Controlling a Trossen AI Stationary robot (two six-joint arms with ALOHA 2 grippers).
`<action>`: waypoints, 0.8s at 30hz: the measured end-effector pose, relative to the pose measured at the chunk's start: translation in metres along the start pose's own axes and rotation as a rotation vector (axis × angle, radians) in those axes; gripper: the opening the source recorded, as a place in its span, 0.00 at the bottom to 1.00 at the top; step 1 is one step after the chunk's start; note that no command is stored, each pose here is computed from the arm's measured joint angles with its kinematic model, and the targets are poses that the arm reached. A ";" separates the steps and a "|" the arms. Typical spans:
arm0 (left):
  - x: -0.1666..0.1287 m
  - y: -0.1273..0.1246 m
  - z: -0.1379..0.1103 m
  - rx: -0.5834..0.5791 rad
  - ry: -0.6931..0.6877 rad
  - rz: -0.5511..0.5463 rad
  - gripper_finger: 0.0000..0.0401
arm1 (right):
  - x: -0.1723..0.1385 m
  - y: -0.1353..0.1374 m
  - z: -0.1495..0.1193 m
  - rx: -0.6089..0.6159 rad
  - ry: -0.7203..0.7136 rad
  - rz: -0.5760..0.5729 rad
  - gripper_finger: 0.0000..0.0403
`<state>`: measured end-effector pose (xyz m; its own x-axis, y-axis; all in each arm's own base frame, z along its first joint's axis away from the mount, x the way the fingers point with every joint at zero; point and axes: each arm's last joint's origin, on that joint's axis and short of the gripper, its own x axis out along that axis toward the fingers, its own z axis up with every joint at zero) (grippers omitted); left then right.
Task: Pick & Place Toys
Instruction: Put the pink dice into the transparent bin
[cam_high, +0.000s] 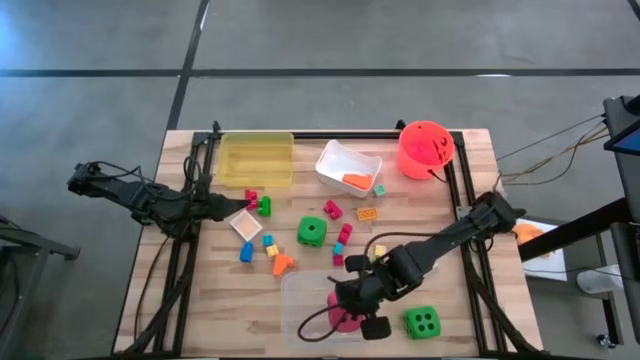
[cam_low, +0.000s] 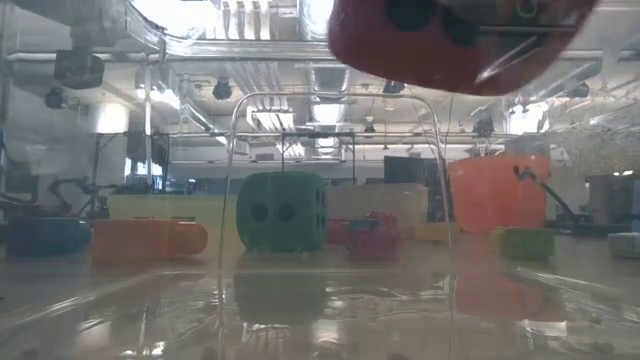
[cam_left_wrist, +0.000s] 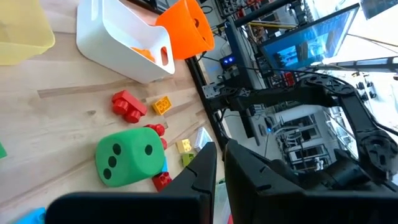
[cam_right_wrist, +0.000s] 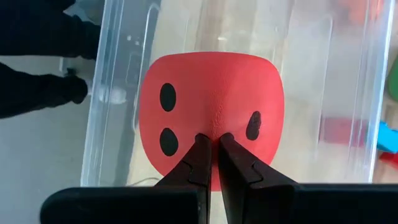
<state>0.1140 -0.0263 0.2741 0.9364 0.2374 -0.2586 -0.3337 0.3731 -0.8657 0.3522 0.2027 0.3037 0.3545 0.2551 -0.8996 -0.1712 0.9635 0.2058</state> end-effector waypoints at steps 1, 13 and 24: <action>0.000 0.000 0.000 0.000 0.003 -0.001 0.07 | 0.002 0.001 0.002 -0.003 0.004 -0.003 0.02; 0.000 0.002 -0.001 0.015 0.031 0.013 0.07 | 0.029 0.001 0.010 -0.013 0.115 -0.097 0.02; 0.000 0.003 -0.002 0.025 0.034 0.025 0.07 | 0.038 0.001 0.001 0.063 0.166 -0.123 0.02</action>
<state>0.1133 -0.0267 0.2704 0.9307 0.2164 -0.2950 -0.3594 0.3897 -0.8479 0.3667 0.2130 0.2705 0.2119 0.1233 -0.9695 -0.0759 0.9911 0.1094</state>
